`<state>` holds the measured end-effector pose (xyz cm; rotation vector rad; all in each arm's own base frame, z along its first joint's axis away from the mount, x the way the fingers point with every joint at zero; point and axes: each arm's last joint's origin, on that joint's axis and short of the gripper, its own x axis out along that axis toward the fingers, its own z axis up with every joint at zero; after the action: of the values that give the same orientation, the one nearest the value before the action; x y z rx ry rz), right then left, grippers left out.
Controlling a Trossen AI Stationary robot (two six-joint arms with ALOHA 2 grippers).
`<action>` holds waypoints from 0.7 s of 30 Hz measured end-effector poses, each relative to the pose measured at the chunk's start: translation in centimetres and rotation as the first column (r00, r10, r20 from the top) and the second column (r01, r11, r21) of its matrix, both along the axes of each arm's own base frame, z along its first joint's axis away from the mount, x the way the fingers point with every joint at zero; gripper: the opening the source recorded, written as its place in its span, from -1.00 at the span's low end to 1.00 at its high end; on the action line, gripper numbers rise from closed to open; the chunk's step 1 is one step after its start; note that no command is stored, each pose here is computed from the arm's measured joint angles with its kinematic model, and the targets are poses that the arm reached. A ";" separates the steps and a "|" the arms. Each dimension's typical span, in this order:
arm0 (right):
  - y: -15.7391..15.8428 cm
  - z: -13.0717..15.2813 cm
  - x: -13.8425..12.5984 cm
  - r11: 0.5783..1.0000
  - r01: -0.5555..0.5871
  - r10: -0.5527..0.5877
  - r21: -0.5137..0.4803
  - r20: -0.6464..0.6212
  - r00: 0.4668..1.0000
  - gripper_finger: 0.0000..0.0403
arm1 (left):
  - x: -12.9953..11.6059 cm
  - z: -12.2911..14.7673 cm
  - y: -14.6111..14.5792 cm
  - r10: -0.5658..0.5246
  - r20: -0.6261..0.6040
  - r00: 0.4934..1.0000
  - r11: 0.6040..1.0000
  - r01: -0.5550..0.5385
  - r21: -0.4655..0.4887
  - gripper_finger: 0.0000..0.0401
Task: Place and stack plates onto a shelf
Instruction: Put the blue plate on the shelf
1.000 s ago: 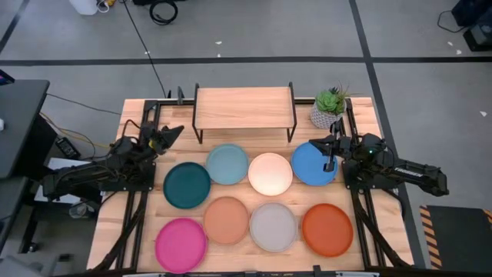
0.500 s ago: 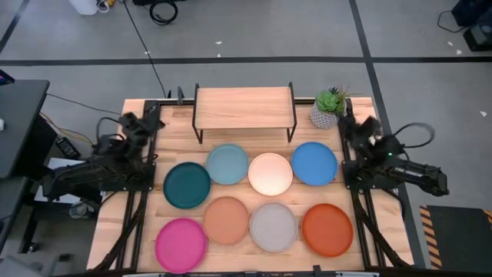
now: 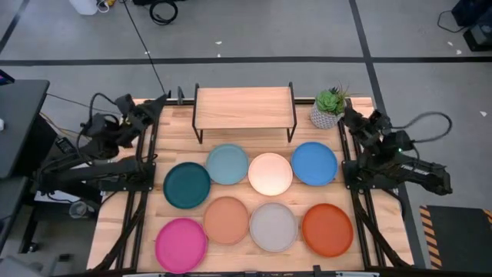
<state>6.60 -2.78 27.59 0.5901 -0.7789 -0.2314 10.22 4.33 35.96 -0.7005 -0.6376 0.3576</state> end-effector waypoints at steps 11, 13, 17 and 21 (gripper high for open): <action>-0.5 5.7 3.8 0.980 -0.173 0.192 0.102 -0.724 0.663 -0.95 | 0.3 2.2 -0.1 -0.052 -0.192 0.980 0.998 0.056 0.018 -0.40; -0.6 5.7 4.4 0.952 -0.172 0.306 0.253 -0.776 0.552 -0.94 | 0.3 2.1 -0.2 -0.080 -0.221 0.972 0.996 0.085 0.013 -0.33; -0.7 4.9 5.5 0.879 -0.117 0.475 0.463 -0.826 0.304 -0.94 | 0.3 1.9 -0.4 -0.134 -0.238 0.962 0.991 0.135 -0.013 -0.30; -0.5 3.4 6.7 0.839 -0.052 0.544 0.541 -0.836 0.079 -0.96 | 0.5 1.1 -0.3 -0.161 -0.290 0.944 0.986 0.141 -0.088 -0.29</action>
<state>13.32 -3.28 31.00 0.7935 0.8086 -0.3139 10.71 4.03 37.09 -0.7365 -0.2862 0.3341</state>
